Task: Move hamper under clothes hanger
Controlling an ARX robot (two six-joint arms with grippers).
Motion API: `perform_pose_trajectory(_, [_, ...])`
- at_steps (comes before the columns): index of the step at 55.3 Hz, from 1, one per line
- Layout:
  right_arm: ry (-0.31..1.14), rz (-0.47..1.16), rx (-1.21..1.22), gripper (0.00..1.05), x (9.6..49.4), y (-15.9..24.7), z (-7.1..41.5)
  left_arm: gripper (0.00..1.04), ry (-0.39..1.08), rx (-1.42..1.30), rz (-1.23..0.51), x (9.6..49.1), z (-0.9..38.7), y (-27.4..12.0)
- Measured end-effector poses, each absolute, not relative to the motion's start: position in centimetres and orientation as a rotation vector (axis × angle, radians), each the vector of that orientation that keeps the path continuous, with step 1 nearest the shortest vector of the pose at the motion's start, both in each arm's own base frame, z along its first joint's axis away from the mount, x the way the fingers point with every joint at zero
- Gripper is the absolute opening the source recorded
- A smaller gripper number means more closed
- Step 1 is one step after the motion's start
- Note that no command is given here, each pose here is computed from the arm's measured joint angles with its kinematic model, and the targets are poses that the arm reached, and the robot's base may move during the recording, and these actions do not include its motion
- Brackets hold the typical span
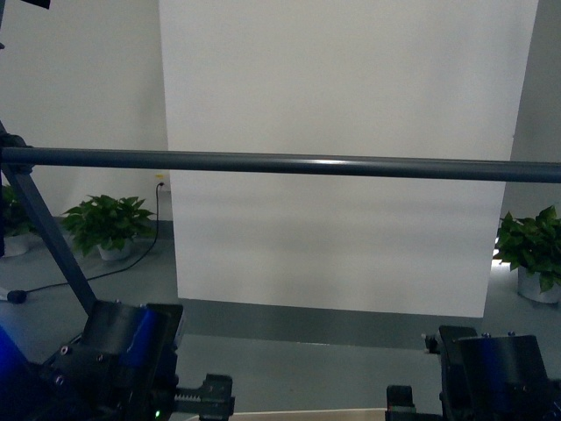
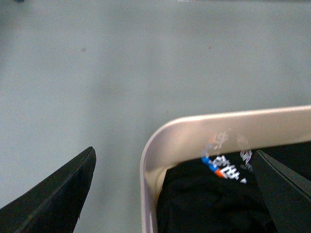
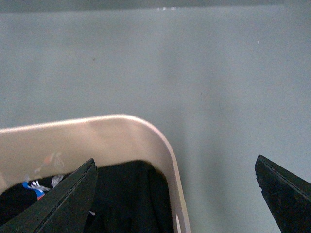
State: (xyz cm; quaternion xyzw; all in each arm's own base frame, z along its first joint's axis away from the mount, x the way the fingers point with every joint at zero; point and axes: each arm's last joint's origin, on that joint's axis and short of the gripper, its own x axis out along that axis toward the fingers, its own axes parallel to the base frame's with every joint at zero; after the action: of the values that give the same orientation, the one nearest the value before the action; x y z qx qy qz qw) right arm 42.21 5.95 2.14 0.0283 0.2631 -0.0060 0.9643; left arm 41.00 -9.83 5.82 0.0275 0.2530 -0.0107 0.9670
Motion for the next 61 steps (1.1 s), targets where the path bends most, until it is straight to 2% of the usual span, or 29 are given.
perform_pose_trajectory(20, [0.342,-0.039,-0.004,0.97,41.9,7.3,7.8,0.98,0.329,0.071,-0.086,42.1,11.5,-13.0])
perform_pose_trajectory(36, [0.214,-0.149,-0.06,0.97,40.8,8.6,10.3,0.98,0.184,0.048,-0.092,41.5,14.2,-13.8])
perform_pose_trajectory(46, [0.166,-0.182,-0.057,0.97,39.8,9.1,11.0,0.98,0.145,0.039,-0.05,40.9,14.4,-13.5])
perform_pose_trajectory(52, [0.163,-0.167,-0.055,0.96,39.7,9.3,10.9,0.83,0.049,0.01,-0.026,39.3,14.0,-12.1])
perform_pose_trajectory(57, [0.047,-0.009,-0.01,0.8,37.9,8.4,11.2,0.67,0.014,-0.001,-0.021,36.4,14.4,-9.9])
perform_pose_trajectory(61, [0.023,0.013,-0.004,0.71,36.4,7.6,11.6,0.58,0.001,-0.005,-0.01,34.8,14.9,-8.6])
